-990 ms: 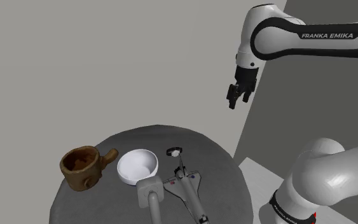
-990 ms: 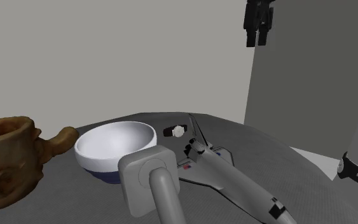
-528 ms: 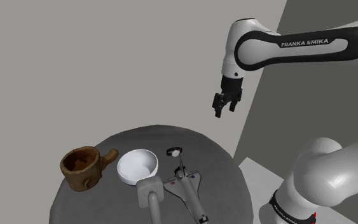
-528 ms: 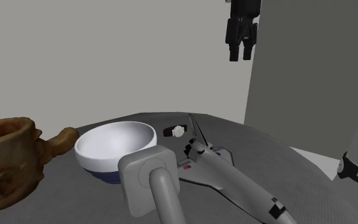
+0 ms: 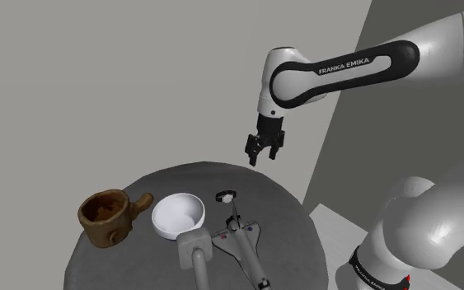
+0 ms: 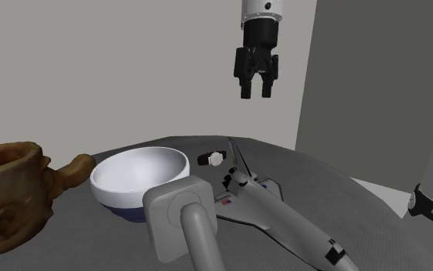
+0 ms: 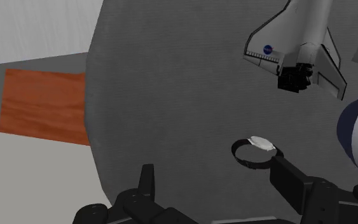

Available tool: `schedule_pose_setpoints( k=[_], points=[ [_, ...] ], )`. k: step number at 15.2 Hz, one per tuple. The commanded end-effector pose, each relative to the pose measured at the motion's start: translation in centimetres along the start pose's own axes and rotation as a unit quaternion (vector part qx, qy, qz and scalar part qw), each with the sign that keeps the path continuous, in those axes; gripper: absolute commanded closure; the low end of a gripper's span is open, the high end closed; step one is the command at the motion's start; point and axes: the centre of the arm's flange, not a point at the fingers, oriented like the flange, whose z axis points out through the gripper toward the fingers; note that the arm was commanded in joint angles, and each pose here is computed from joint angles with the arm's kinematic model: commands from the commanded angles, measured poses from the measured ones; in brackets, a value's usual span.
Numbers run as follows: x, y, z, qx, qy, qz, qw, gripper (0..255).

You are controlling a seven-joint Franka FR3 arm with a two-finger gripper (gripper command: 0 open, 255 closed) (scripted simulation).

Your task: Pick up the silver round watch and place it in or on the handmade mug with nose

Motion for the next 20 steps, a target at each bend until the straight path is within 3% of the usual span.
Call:
schedule_pose_setpoints(
  k=[1, 11, 20],
  points=[
    [1.0, -1.5, 1.7, 0.013, -0.004, 0.001, 0.9999, 0],
    [6.8, -9.7, 8.6, 0.074, -0.024, 0.002, 0.9970, 0],
    [6.7, -10.5, 12.7, 0.075, -0.024, 0.002, 0.9969, 0]
  ],
)
